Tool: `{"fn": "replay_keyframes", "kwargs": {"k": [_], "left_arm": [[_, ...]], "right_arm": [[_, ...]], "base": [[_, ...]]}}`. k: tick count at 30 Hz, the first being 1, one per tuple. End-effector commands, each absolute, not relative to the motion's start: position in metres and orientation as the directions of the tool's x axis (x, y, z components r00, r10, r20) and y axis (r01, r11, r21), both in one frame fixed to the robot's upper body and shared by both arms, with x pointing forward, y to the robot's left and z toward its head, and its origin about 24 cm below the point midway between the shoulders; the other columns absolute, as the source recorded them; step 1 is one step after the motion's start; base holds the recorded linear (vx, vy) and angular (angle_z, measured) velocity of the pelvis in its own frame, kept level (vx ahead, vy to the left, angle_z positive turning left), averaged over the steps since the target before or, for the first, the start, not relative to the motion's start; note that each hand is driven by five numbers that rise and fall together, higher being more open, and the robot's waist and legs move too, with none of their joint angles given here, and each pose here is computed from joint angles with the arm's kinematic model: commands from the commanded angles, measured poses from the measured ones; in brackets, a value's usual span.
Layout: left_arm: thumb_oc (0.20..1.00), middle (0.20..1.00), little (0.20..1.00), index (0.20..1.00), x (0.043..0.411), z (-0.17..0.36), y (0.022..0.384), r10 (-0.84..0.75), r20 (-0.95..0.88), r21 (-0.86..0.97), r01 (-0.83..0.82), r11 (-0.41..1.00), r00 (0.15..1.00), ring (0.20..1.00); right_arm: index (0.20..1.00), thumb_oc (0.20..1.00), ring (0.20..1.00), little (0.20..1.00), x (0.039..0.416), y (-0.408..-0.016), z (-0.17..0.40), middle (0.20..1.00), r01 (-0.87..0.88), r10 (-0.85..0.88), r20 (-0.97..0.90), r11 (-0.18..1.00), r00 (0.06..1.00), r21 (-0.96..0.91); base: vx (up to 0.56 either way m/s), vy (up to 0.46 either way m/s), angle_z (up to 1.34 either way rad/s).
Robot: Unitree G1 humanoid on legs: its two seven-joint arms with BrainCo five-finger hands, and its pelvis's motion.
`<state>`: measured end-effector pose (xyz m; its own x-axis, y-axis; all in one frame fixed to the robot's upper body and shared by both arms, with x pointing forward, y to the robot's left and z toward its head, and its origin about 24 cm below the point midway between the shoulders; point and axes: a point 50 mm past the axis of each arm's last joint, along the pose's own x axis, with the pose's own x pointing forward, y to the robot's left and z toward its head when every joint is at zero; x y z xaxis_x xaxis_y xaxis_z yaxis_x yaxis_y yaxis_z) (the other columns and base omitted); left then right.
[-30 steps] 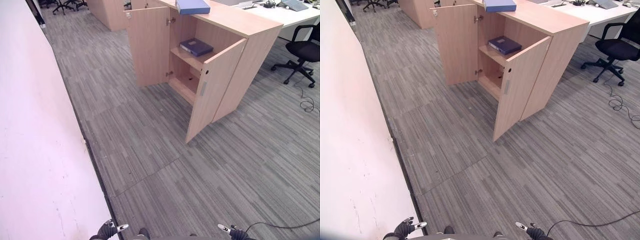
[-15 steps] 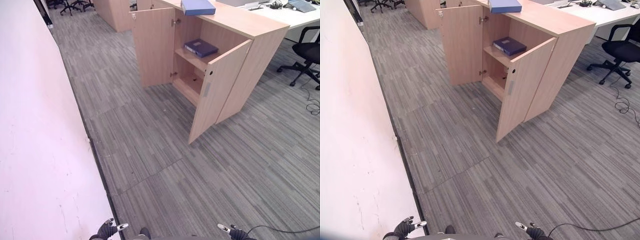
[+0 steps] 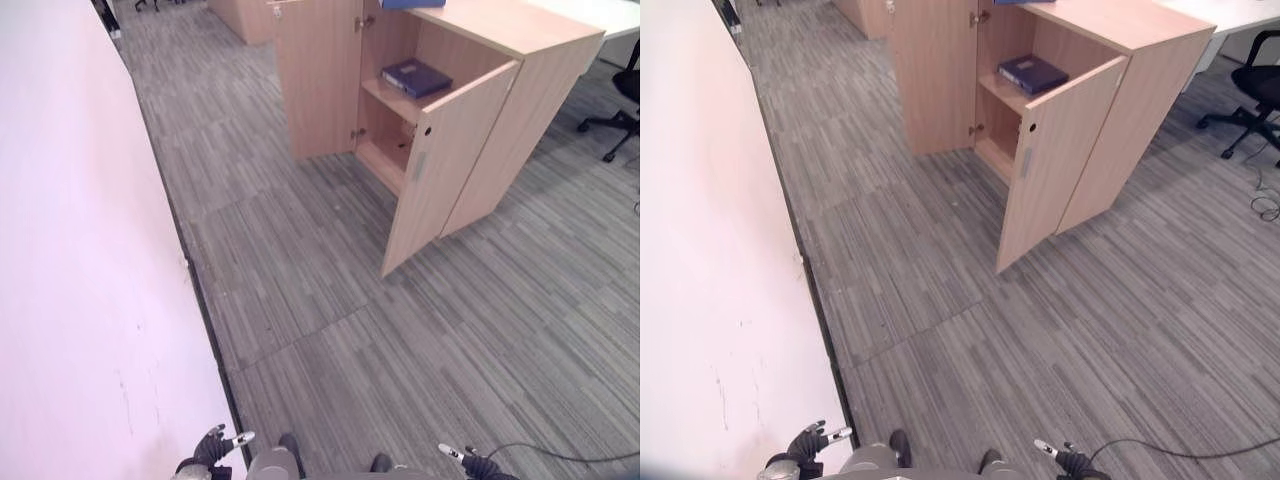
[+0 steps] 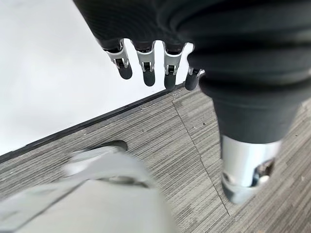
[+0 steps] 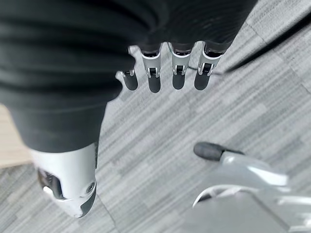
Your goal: Put the empty folder in the office cabinet
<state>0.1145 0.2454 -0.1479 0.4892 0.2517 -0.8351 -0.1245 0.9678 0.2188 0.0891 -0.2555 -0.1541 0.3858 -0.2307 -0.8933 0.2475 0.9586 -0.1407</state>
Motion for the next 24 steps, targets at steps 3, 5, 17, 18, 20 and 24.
{"fn": "replay_keyframes", "kwargs": {"k": [3,5,17,18,20,24], "left_arm": [[1.000,1.000,1.000,1.000,0.132,-0.136,0.258,0.302,-0.777,0.237,-0.189,0.953,0.553,1.000],[1.000,1.000,1.000,1.000,0.131,-0.137,0.260,0.311,-0.778,0.239,-0.201,0.950,0.546,1.000],[1.000,1.000,1.000,1.000,0.116,-0.138,0.273,0.360,-0.790,0.255,-0.268,0.929,0.496,1.000],[1.000,1.000,1.000,1.000,0.115,-0.138,0.275,0.365,-0.791,0.262,-0.267,0.928,0.492,1.000],[1.000,1.000,1.000,1.000,0.118,-0.136,0.279,0.374,-0.785,0.273,-0.265,0.925,0.494,1.000],[1.000,1.000,1.000,1.000,0.131,-0.127,0.288,0.380,-0.756,0.299,-0.235,0.925,0.534,1.000]], "right_arm": [[1.000,1.000,1.000,1.000,0.087,-0.280,-0.147,1.000,0.290,-0.322,-0.869,0.932,0.376,-0.220],[1.000,1.000,1.000,1.000,0.090,-0.282,-0.146,1.000,0.296,-0.332,-0.862,0.928,0.382,-0.226],[1.000,1.000,1.000,1.000,0.100,-0.264,-0.149,1.000,0.277,-0.284,-0.867,0.944,0.409,-0.179],[1.000,1.000,1.000,1.000,0.099,-0.260,-0.151,1.000,0.286,-0.276,-0.871,0.944,0.406,-0.165],[1.000,1.000,1.000,1.000,0.096,-0.253,-0.154,1.000,0.311,-0.264,-0.877,0.940,0.401,-0.141],[1.000,1.000,1.000,1.000,0.112,-0.242,-0.152,1.000,0.308,-0.239,-0.866,0.946,0.439,-0.105]], "base": [[0.24,0.207,-0.06],[0.26,0.237,-0.12],[0.21,0.262,-0.26],[0.20,0.344,0.25],[0.17,0.287,0.09],[0.15,0.434,0.18]]}}
